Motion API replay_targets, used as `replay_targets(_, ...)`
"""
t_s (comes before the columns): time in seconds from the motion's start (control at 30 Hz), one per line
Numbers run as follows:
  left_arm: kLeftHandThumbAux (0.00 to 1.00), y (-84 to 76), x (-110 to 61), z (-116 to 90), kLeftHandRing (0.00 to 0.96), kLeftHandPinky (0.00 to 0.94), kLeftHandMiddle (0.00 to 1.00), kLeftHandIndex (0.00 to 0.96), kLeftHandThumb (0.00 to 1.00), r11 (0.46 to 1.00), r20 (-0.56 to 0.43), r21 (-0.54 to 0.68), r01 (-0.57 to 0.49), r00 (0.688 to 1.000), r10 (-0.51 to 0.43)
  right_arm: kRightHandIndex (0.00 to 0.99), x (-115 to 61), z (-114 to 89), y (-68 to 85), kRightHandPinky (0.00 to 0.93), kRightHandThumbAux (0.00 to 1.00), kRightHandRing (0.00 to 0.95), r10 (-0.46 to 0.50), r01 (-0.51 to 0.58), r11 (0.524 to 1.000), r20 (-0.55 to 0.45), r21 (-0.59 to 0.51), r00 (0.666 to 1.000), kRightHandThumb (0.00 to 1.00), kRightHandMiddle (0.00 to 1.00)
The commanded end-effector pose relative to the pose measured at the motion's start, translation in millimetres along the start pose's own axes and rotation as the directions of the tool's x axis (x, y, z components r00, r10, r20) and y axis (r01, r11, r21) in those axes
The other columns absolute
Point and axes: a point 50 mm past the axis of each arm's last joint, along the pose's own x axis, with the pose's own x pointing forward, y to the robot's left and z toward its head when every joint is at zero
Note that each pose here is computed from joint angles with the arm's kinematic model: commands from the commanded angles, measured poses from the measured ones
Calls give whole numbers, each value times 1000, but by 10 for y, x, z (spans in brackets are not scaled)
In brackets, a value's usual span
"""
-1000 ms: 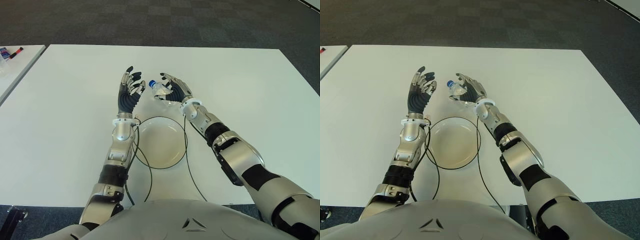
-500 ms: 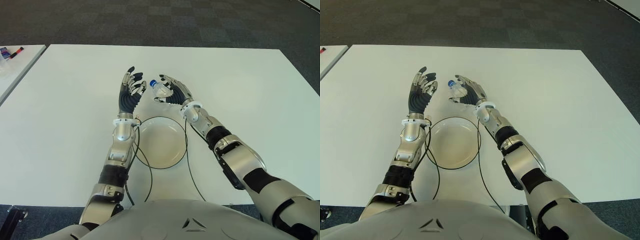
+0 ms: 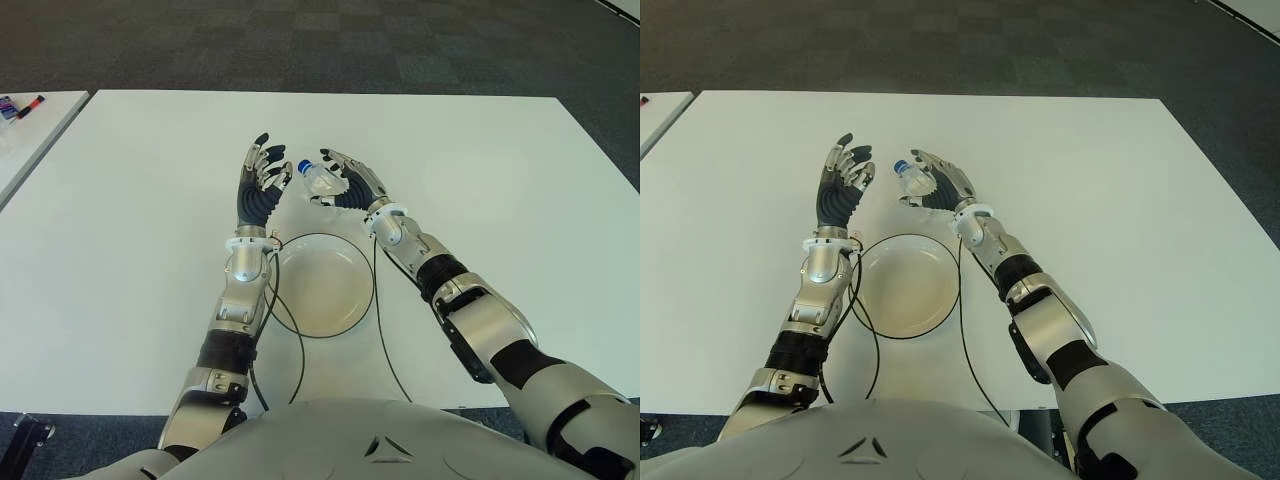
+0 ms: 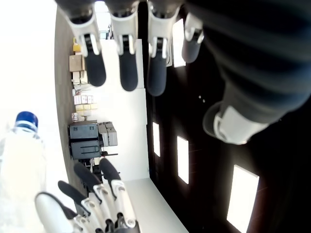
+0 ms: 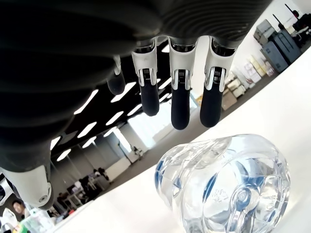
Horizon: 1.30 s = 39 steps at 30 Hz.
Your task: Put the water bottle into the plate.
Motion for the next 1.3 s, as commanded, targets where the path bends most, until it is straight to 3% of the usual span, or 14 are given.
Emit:
replay_targets(0.03,648,25,-36,-42,233,234,252,115,439,1000,-21,11,3,1000,-3,23,-49,-32,52,290,595,235,21,-21,1000,-8,-15,1000,382,186)
replay_targets(0.8,644,40,-60,-46,231,228,250,115,434,1000,-11,4,11,1000,-11,40,-33,29,90,235,564,208,-1,4,995,25,-101,1000,371,186)
replay_targets(1.0,636,54,-61,-57,227,227,243,113,435,1000,-12,3,14,1000,-14,36,55,89,92,282,554,226,4,-3,994,12,-113,1000,371,185)
replay_targets(1.3,638,62,-67,-78,226,226,242,119,444,1000,-21,7,17,1000,-17,16,242,143,41,261,583,200,38,-44,994,-64,-98,997,387,154)
